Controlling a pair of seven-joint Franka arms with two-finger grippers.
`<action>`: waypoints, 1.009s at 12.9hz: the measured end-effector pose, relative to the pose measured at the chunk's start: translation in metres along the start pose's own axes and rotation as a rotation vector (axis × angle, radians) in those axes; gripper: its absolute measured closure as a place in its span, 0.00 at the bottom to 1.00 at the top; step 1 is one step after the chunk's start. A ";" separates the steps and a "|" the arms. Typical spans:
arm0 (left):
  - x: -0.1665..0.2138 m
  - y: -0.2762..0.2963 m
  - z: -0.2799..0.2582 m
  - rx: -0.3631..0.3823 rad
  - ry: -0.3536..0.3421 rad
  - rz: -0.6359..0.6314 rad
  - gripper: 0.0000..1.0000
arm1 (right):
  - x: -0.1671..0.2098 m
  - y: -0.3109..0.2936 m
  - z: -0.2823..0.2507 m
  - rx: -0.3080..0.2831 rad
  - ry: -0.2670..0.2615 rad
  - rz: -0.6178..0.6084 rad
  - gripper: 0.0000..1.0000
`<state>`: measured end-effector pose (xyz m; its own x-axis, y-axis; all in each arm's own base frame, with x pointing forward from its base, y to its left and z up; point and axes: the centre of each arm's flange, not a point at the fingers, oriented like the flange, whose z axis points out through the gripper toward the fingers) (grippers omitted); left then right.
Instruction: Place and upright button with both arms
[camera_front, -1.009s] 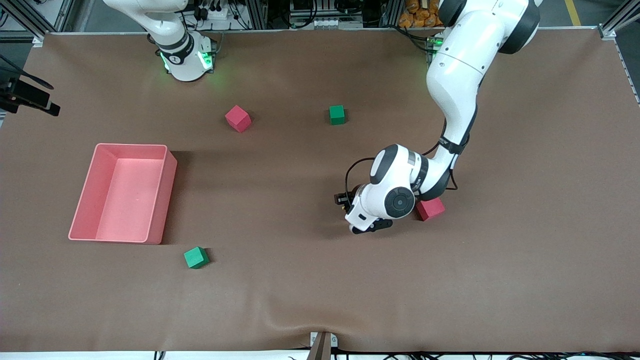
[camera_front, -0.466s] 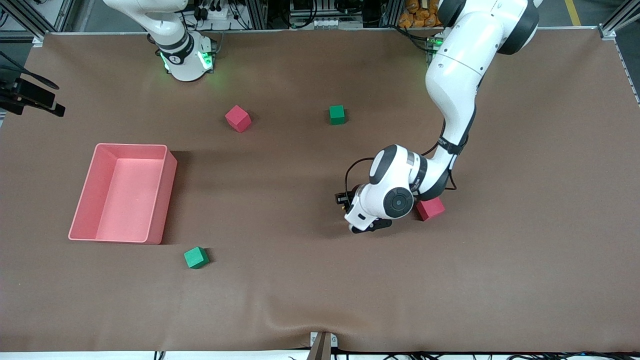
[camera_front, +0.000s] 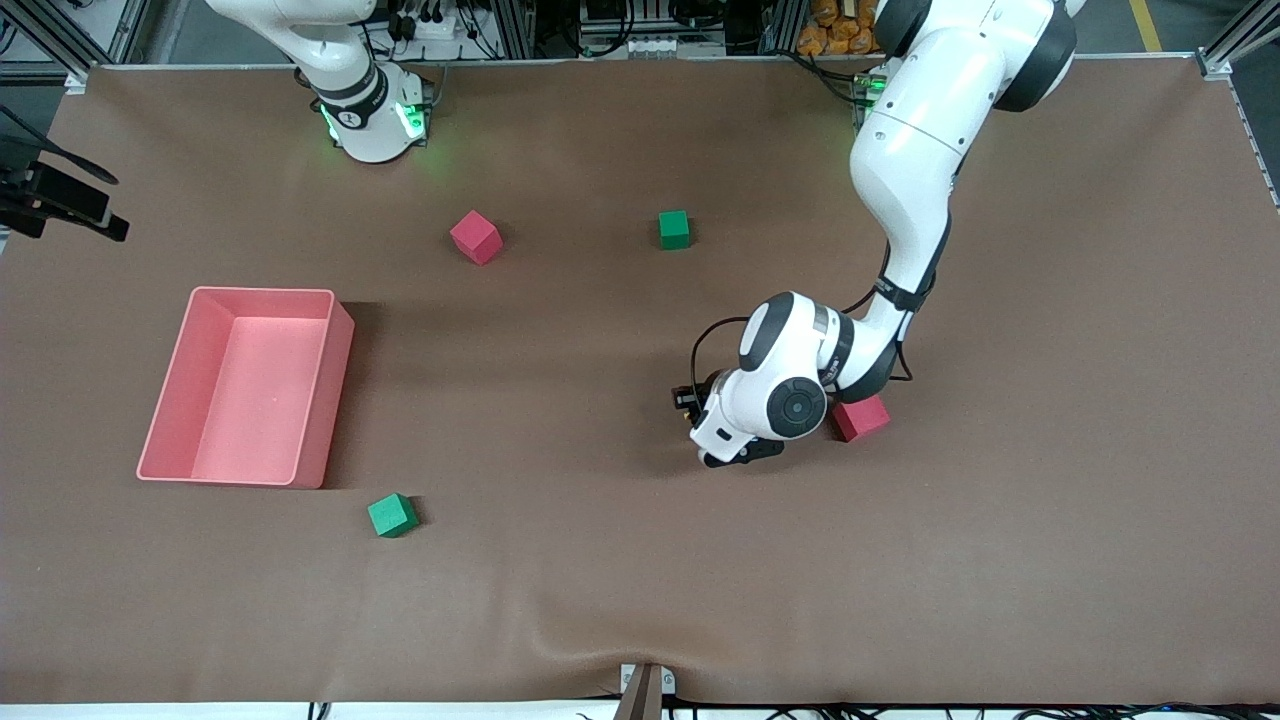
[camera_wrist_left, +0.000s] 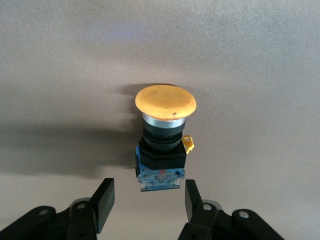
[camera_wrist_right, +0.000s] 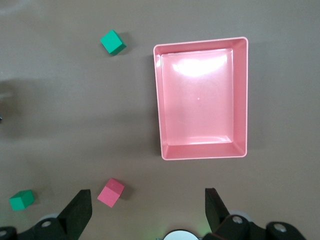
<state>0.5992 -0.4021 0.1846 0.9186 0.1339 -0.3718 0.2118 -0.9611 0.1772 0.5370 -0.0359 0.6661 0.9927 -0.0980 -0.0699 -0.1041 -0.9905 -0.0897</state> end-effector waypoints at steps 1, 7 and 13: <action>0.001 0.000 -0.001 -0.002 0.003 0.000 0.35 | 0.001 0.000 -0.001 0.000 0.007 0.000 0.00; 0.004 0.000 -0.001 -0.008 0.013 -0.001 0.35 | 0.004 -0.005 -0.003 0.001 0.035 -0.010 0.00; 0.008 -0.002 0.005 -0.011 0.020 -0.006 0.36 | 0.003 -0.040 0.012 -0.096 0.013 -0.076 0.00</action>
<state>0.6042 -0.4005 0.1773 0.9237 0.1442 -0.3550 0.2206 -0.9576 0.1851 0.5431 0.0045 0.6578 0.9983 -0.0227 -0.0533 -0.0226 -0.9997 0.0017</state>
